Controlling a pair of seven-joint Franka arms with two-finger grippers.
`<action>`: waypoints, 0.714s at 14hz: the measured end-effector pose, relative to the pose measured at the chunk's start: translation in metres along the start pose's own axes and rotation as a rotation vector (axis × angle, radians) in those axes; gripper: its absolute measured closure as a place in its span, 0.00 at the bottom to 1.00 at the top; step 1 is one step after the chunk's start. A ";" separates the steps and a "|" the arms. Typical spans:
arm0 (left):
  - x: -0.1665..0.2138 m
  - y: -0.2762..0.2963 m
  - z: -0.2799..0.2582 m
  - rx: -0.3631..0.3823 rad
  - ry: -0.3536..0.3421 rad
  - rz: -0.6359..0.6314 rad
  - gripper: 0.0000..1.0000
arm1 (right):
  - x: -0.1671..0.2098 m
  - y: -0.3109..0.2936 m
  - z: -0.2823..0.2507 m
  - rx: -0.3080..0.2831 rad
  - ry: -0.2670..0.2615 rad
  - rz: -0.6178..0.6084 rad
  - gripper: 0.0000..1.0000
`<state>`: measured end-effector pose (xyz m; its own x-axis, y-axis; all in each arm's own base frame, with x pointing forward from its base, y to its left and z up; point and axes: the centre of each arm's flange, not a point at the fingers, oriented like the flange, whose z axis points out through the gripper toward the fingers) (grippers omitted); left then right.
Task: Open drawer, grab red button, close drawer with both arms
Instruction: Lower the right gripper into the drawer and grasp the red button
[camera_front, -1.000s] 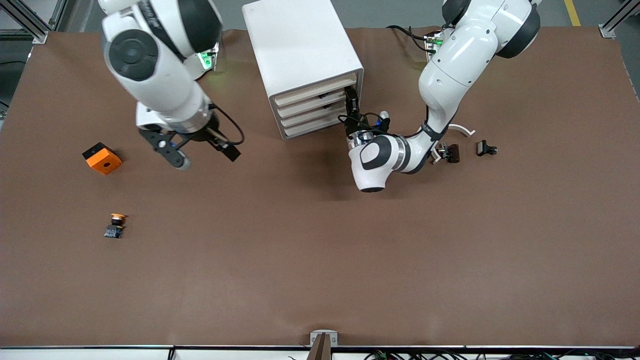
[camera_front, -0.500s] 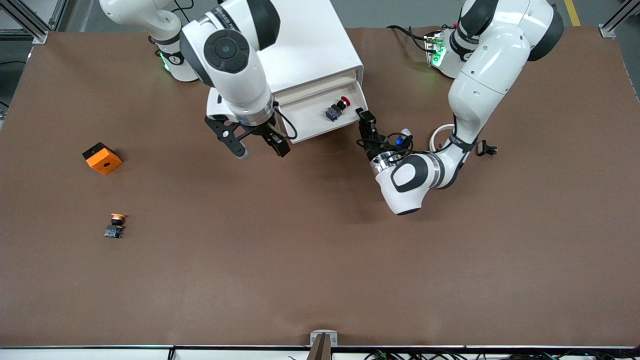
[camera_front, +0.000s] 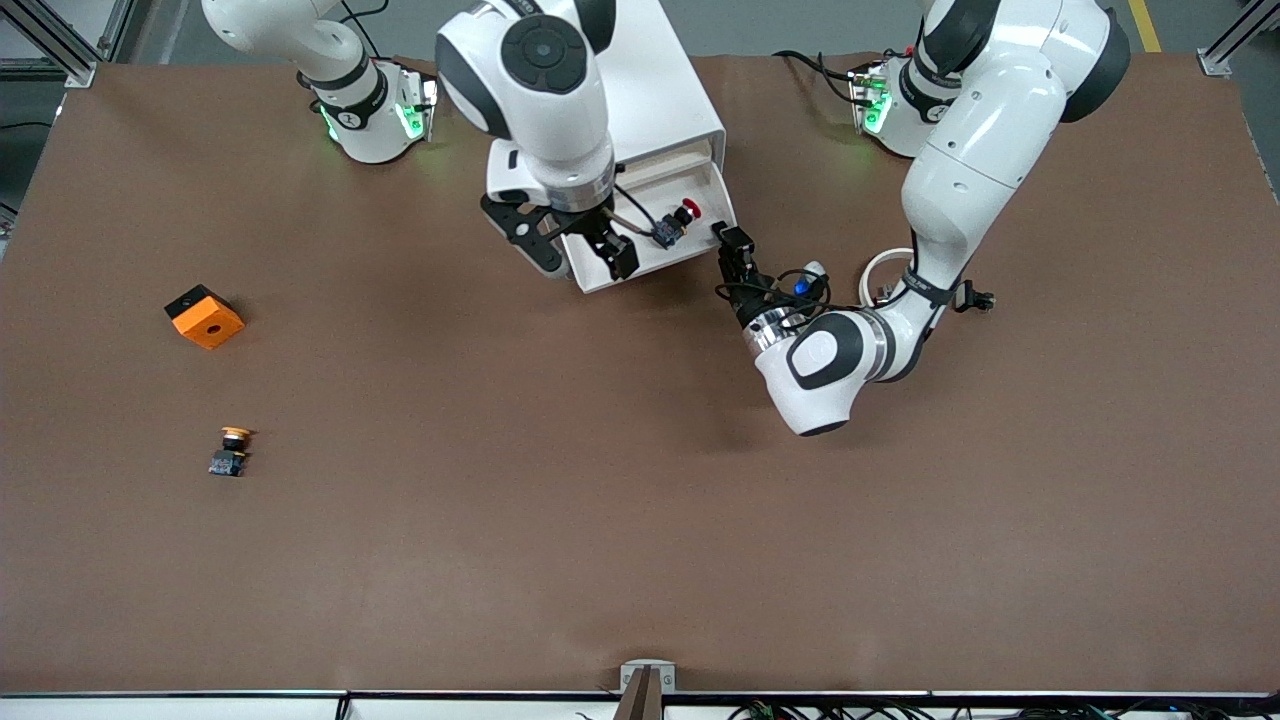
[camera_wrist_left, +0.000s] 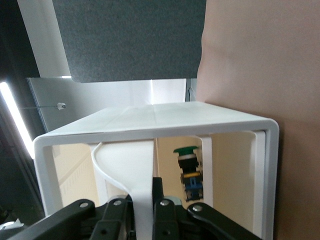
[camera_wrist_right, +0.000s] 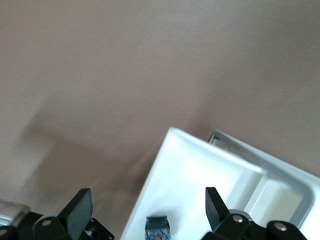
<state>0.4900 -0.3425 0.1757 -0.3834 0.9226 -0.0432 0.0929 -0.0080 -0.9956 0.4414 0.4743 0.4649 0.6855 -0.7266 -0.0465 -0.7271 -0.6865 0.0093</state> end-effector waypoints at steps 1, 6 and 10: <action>0.002 -0.001 -0.009 -0.001 -0.026 0.005 0.90 | -0.008 -0.001 0.002 0.006 0.001 0.001 0.00; 0.015 -0.002 -0.039 -0.016 -0.110 0.012 0.88 | -0.039 -0.010 0.018 0.042 0.024 0.017 0.00; 0.019 -0.001 -0.048 -0.018 -0.138 0.017 0.85 | -0.056 -0.027 0.044 0.043 0.053 0.043 0.00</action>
<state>0.5265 -0.3067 0.1797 -0.5045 0.8604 -0.0720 0.1161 -0.0150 -0.9931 0.4208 0.5342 0.4237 0.6539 -0.7566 0.0059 -0.7560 -0.6537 -0.0327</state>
